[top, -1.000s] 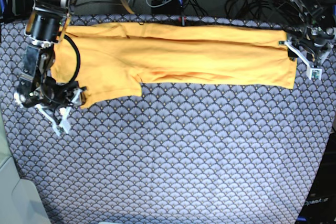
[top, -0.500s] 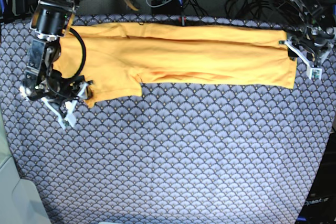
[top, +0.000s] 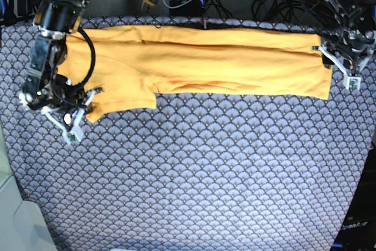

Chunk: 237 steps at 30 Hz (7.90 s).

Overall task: Fold the T-shirt properly
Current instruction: 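Open the right gripper and move it to the sleeve end of the strip, then grasp the strip end with the right gripper and tuck the sleeve under, then grasp the strip end with the left gripper and lift it, then fold the held end with the left gripper toward the right gripper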

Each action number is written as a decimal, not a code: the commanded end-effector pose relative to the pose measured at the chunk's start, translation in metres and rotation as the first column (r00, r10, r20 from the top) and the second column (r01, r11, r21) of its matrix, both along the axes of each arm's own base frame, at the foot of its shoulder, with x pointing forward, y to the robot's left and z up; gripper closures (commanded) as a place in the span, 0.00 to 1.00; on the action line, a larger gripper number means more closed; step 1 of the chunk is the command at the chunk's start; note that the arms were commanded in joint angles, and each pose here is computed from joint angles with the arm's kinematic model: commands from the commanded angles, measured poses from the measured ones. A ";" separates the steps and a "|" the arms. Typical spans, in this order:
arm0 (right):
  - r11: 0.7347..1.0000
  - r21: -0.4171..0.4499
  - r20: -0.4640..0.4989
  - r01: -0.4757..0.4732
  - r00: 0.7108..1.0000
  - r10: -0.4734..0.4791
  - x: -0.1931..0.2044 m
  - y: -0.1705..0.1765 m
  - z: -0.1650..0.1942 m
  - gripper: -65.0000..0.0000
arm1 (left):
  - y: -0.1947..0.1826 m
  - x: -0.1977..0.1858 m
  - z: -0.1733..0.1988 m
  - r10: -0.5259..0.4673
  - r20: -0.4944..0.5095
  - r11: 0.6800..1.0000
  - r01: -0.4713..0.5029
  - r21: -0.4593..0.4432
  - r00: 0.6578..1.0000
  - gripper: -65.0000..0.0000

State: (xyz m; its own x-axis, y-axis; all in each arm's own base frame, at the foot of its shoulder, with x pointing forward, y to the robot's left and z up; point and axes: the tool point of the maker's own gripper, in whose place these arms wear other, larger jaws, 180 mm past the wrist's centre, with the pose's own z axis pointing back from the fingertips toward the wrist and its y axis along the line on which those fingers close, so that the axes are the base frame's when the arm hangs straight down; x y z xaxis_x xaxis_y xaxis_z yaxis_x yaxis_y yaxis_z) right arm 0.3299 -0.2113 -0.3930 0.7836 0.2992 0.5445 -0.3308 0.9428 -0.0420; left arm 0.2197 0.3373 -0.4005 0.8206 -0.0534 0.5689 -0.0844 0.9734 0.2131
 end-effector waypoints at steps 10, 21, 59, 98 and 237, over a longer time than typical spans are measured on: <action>0.994 -0.104 0.097 -0.023 0.995 0.033 -0.026 -0.001 0.040 1.00 | 0.000 0.016 0.041 -0.015 0.112 0.997 0.006 0.076 0.994 0.47; 0.991 -0.132 0.048 -0.028 0.998 0.034 -0.082 0.001 0.030 1.00 | 0.004 0.004 0.035 -0.015 0.078 0.996 0.009 0.085 0.997 0.47; 0.994 -0.094 -0.103 0.058 0.992 -0.068 -0.128 -0.016 -0.012 0.62 | 0.043 -0.007 0.040 0.074 0.092 0.992 -0.083 0.098 0.993 0.36; 0.997 -0.040 -0.111 0.066 0.991 -0.070 -0.124 -0.012 -0.030 0.55 | -0.006 0.037 0.007 0.128 0.045 0.985 -0.122 -0.126 0.991 0.36; 0.999 -0.025 -0.096 0.028 0.995 -0.030 -0.114 0.002 -0.028 0.55 | -0.440 0.036 0.082 -0.417 0.154 0.541 0.380 -0.750 0.896 0.52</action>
State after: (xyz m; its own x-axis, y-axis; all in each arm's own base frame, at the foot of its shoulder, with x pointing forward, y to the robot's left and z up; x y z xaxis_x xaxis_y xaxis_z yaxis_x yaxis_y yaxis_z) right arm 0.2135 -0.2128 -0.4230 0.8479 0.2866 0.4459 -0.3008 0.9528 -0.0404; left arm 0.2449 -0.1020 -0.3323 0.8687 0.0143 0.4952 0.3335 0.7224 -0.6058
